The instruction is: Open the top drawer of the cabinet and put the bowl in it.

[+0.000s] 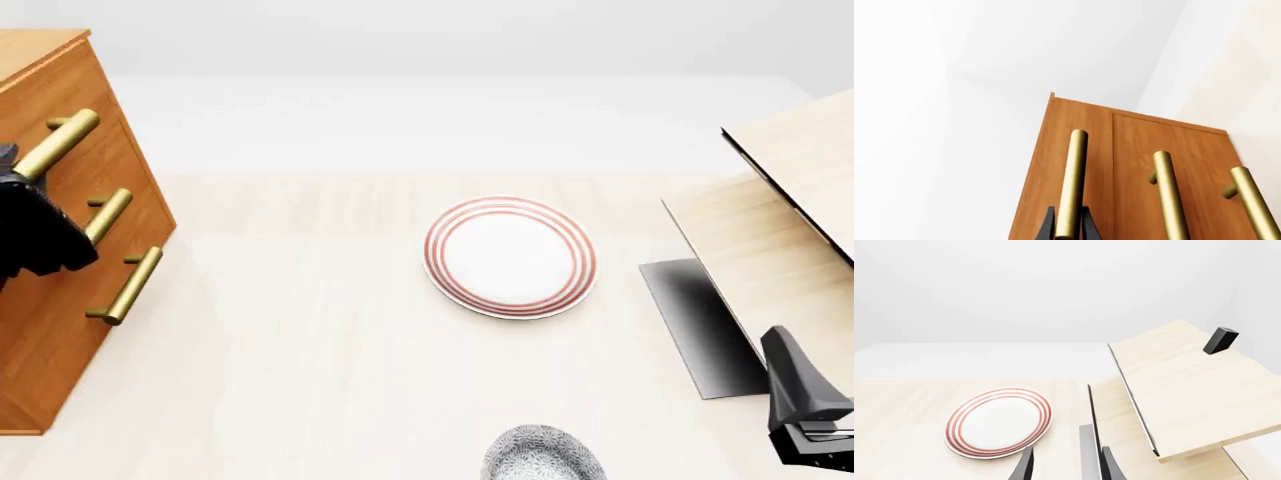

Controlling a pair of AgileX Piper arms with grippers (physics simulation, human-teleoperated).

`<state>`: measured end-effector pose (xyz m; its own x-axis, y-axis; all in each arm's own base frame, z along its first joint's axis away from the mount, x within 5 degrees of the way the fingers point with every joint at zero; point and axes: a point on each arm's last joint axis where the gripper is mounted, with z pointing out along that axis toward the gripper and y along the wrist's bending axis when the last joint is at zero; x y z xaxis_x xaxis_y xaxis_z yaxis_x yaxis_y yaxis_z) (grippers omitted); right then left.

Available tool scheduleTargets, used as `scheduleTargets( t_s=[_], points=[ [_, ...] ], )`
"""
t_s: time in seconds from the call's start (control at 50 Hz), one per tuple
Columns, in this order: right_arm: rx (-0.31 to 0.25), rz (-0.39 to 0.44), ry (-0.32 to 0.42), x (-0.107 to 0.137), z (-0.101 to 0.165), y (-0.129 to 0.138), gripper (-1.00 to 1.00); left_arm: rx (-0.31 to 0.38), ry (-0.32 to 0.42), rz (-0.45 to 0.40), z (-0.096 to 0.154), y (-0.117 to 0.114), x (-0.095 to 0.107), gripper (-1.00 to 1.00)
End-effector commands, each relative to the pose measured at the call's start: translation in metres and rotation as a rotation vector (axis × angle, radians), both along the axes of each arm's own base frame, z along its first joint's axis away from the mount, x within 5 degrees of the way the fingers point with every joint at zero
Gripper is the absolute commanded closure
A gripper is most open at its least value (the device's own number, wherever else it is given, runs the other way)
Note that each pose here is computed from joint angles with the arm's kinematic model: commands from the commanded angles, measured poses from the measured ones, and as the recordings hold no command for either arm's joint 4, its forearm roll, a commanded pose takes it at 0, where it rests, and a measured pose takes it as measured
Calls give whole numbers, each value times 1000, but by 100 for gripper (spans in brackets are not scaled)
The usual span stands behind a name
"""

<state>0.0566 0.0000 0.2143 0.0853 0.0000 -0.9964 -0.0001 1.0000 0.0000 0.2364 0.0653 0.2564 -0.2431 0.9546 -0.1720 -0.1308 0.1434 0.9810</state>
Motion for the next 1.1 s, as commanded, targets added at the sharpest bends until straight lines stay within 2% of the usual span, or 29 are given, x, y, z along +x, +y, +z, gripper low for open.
scheduleTargets(
  t_s=[0.02, 0.22, 1.1],
  points=[
    [0, 0, 0, 0, 0, 0, -100, 12, -9, -15, 3, -8, -9, 100],
    [0, 0, -1, 0, 0, 0, -100, 11, -4, -38, 0, -15, -16, 100],
    [0, 0, -1, 0, 0, 0, -100, 21, -6, -216, -3, -55, -13, 100]
  ],
)
